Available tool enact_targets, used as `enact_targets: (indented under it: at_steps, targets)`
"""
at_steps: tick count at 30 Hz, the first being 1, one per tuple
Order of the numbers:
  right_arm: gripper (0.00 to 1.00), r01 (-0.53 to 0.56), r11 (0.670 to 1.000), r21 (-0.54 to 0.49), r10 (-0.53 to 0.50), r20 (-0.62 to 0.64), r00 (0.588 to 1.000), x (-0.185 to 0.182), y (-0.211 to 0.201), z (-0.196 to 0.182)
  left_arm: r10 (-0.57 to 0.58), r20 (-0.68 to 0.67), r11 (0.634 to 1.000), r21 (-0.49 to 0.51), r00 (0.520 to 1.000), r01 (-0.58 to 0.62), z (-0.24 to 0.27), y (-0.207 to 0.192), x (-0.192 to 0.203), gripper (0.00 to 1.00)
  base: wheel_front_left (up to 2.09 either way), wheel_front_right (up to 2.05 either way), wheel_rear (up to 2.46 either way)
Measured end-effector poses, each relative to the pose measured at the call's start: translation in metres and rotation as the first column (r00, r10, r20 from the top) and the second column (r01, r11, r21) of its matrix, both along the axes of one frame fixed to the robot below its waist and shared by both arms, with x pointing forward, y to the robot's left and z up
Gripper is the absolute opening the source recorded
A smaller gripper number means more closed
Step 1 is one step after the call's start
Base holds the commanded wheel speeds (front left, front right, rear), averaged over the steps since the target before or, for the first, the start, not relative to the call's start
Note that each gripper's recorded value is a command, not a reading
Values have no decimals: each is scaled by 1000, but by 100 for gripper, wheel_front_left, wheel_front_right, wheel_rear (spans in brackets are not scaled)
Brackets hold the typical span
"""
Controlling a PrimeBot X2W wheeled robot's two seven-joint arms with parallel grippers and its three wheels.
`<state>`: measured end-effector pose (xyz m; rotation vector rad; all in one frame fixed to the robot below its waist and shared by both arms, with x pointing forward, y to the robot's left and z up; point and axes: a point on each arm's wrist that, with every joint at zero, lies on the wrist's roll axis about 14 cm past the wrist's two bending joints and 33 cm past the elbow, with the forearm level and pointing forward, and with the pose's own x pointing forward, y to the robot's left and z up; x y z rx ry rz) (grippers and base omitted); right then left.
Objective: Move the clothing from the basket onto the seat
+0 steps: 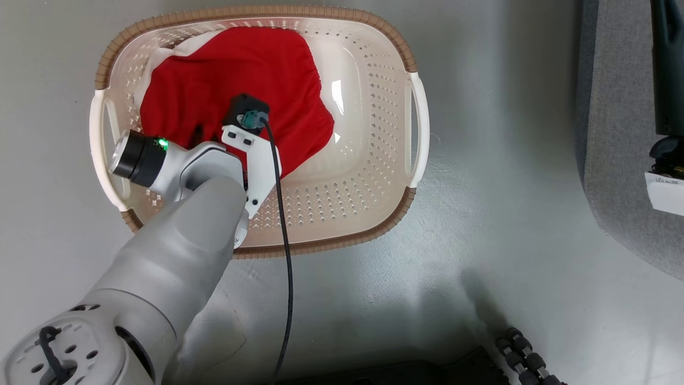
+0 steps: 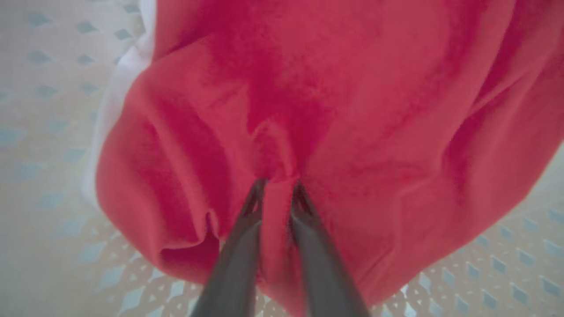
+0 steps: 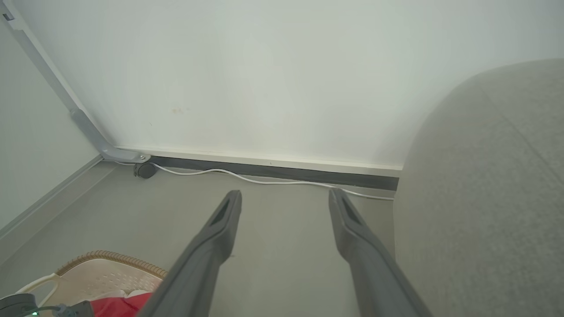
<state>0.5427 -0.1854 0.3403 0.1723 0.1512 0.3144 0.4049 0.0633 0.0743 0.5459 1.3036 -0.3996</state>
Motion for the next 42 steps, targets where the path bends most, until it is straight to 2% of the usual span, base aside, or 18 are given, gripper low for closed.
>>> enact_targets:
  at_steps: [5,9,12,18,28,33,42]
  targets:
    - [100,8,1000,4,-8,14,1000,2,-1,6,2,30,1000,-25,1000,-2,6,-6,8,0,0,0,0]
    - [100,14,1000,10,-14,43,999,5,-2,21,47,81,996,-83,996,-41,18,-13,19,0,0,0,0]
    - [100,18,1000,10,-19,67,998,6,-2,34,132,132,981,-161,982,-110,32,-21,29,0,0,0,0]
    - [100,36,999,38,-40,97,995,5,-3,59,223,244,943,-300,944,-145,65,-29,45,0,0,0,0]
    - [100,50,997,51,-57,137,989,-13,-1,102,416,344,853,-469,842,-230,137,-30,66,0,0,0,0]
    - [100,66,996,65,-74,141,987,-27,0,118,451,451,819,-552,770,-156,198,-42,90,0,0,0,0]
    - [100,33,997,64,-43,160,986,-55,20,143,520,579,785,-613,628,-84,277,-23,78,0,0,0,0]
